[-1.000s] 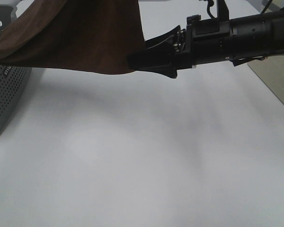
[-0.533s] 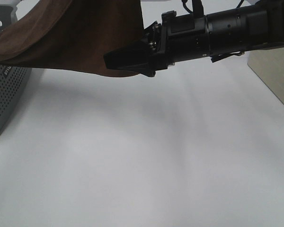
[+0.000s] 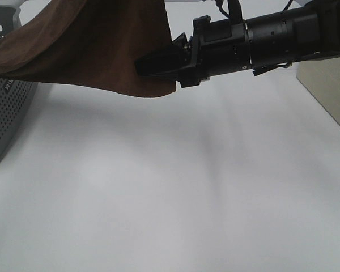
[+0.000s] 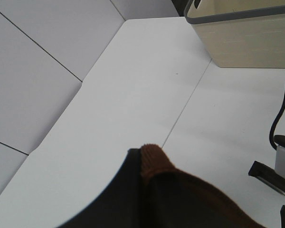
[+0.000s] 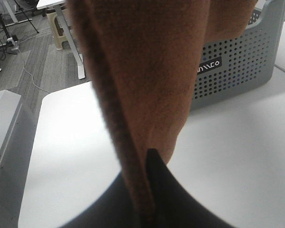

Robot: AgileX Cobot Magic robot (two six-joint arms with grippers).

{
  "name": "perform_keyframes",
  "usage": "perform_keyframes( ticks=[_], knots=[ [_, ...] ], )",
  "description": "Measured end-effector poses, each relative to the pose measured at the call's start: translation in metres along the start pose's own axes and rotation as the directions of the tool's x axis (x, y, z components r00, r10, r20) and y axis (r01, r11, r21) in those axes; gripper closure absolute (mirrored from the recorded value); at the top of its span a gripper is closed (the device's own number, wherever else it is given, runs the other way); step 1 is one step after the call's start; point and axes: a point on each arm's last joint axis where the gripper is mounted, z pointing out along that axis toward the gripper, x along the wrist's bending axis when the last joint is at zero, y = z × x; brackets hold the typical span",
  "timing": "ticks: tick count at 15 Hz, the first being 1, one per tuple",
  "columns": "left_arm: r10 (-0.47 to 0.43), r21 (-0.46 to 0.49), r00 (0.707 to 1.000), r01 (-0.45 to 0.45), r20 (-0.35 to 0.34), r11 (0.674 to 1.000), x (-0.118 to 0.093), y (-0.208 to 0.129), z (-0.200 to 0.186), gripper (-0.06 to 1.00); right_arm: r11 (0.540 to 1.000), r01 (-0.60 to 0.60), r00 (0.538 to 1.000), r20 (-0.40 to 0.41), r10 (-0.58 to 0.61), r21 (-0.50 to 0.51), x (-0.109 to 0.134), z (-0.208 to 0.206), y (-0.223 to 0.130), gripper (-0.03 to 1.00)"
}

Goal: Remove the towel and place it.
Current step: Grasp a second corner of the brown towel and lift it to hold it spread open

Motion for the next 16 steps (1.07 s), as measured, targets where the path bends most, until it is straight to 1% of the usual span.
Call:
perform_keyframes(
  ticks=[1,2,3,4,5,6,8,9,10,11,12,13,15,16],
  knots=[
    [0.000,0.002,1.000,0.000,0.001,1.000,0.000,0.000,0.000,0.94,1.000,-0.028,1.000,0.007,0.028,-0.002,-0.001,0.000,0.000,0.96],
    [0.000,0.004,1.000,0.000,0.002,1.000,0.000,0.000,0.000,0.94,0.997,-0.080,0.997,0.020,0.080,0.002,-0.002,0.000,0.000,0.96],
    [0.001,0.012,1.000,-0.001,0.004,1.000,0.000,-0.001,0.000,0.94,0.974,-0.214,0.976,0.058,0.210,0.070,-0.005,-0.001,0.001,0.96],
    [0.003,0.017,1.000,-0.003,0.005,1.000,0.000,-0.002,0.000,0.94,0.950,-0.274,0.961,0.084,0.263,0.151,-0.005,-0.003,0.003,0.96],
    [0.003,0.022,1.000,-0.003,0.007,1.000,-0.001,-0.002,0.000,0.94,0.922,-0.316,0.947,0.130,0.293,0.224,-0.003,-0.008,0.010,0.96],
    [0.003,0.022,1.000,-0.003,0.007,1.000,-0.001,-0.002,0.000,0.94,0.893,-0.351,0.933,0.189,0.307,0.282,0.000,-0.016,0.023,0.96],
    [0.013,0.022,1.000,-0.013,0.007,1.000,-0.001,-0.002,0.000,0.94,0.810,-0.436,0.888,0.335,0.316,0.391,0.008,-0.039,0.053,0.96],
    [0.021,0.022,1.000,-0.021,0.007,1.000,-0.001,-0.002,0.000,0.94,0.762,-0.474,0.859,0.423,0.289,0.441,0.010,-0.052,0.066,0.96],
    [0.032,0.024,0.999,-0.032,0.005,0.999,0.000,-0.002,0.000,0.94,0.734,-0.486,0.838,0.491,0.237,0.475,0.011,-0.064,0.082,0.96],
    [0.053,0.027,0.999,-0.053,-0.001,0.998,0.000,-0.002,0.000,0.94,0.717,-0.491,0.815,0.551,0.177,0.496,0.012,-0.075,0.095,0.96],
    [0.081,0.032,0.997,-0.081,-0.009,0.996,0.001,-0.003,0.000,0.94,0.730,-0.474,0.789,0.605,0.104,0.493,0.011,-0.086,0.111,0.96],
    [0.107,0.038,0.994,-0.106,-0.018,0.994,0.002,-0.004,0.000,0.94,0.764,-0.442,0.763,0.644,0.045,0.470,0.012,-0.096,0.130,0.96],
    [0.131,0.060,0.990,-0.128,-0.046,0.990,0.011,-0.009,0.000,0.94,0.827,-0.369,0.738,0.675,-0.017,0.424,0.019,-0.109,0.161,0.96],
    [0.129,0.074,0.990,-0.124,-0.065,0.990,0.018,-0.013,0.001,0.94,0.847,-0.340,0.726,0.687,-0.039,0.408,0.022,-0.114,0.172,0.96]
  ],
)
